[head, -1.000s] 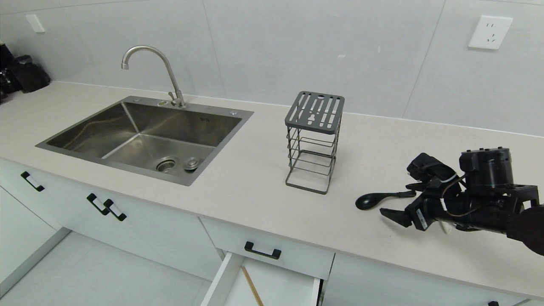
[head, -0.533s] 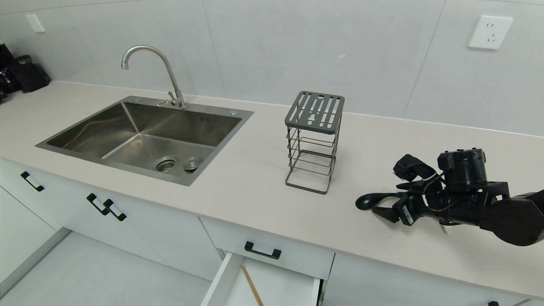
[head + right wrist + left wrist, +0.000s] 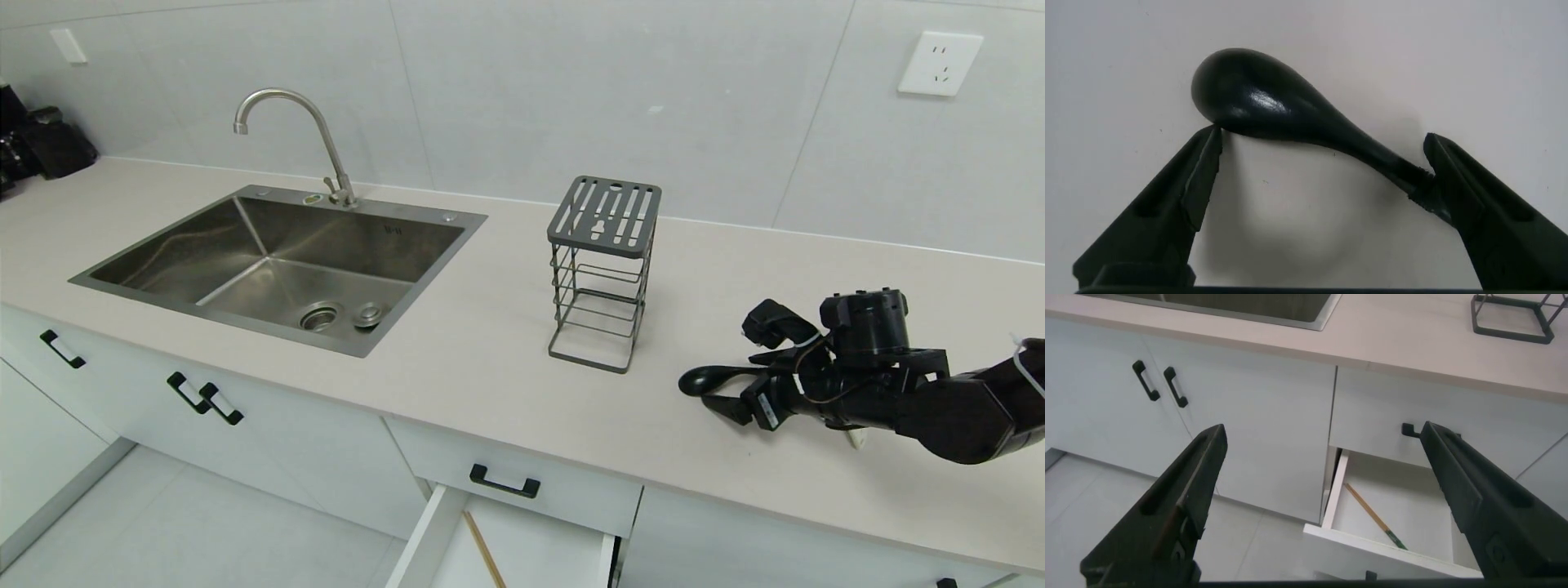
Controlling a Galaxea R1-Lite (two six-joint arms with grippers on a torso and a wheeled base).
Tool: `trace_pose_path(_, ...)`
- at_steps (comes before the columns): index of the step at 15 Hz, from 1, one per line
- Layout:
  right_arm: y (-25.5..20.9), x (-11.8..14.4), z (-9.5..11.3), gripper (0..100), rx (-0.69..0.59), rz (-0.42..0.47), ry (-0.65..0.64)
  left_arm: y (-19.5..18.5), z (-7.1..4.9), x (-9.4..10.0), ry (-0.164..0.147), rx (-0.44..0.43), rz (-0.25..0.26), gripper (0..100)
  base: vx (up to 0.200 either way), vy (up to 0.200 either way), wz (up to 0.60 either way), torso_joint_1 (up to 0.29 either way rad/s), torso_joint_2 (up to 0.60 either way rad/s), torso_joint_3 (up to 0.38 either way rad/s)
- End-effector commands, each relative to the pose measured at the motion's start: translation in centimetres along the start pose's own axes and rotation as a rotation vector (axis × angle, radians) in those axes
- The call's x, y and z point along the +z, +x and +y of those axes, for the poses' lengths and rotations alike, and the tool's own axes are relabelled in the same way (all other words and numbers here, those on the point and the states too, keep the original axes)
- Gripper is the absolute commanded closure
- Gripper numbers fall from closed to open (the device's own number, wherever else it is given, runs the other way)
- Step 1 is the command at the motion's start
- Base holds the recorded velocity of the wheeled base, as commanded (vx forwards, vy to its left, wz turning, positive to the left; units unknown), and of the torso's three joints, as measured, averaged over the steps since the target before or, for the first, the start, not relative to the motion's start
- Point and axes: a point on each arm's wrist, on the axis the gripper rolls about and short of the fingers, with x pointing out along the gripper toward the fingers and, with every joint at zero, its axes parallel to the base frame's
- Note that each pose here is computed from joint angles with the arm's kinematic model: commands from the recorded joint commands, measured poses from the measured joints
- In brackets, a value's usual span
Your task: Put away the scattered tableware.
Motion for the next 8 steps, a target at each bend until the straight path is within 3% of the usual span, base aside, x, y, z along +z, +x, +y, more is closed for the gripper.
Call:
trace_pose_path(1, 0.6, -0.2, 0.1, 0, 0.005, 0.012, 0.002, 0.0, 0.0, 0.0, -0.001, 0.001, 0.000, 0, 0.000, 0.000, 0.00, 0.000, 0.00, 0.000)
trace_pose_path(2, 0.6, -0.4, 0.1, 100, 0.009, 0.017, 0.005, 0.0, 0.0, 0.0, -0.001, 0.001, 0.000, 0, 0.000, 0.000, 0.00, 0.000, 0.00, 0.000)
trace_pose_path(8, -0.4, -0.3, 0.3, 100, 0.005, 0.008, 0.003, 0.0, 0.0, 0.0, -0.001, 0.001, 0.000, 0, 0.000, 0.000, 0.00, 0.000, 0.00, 0.000)
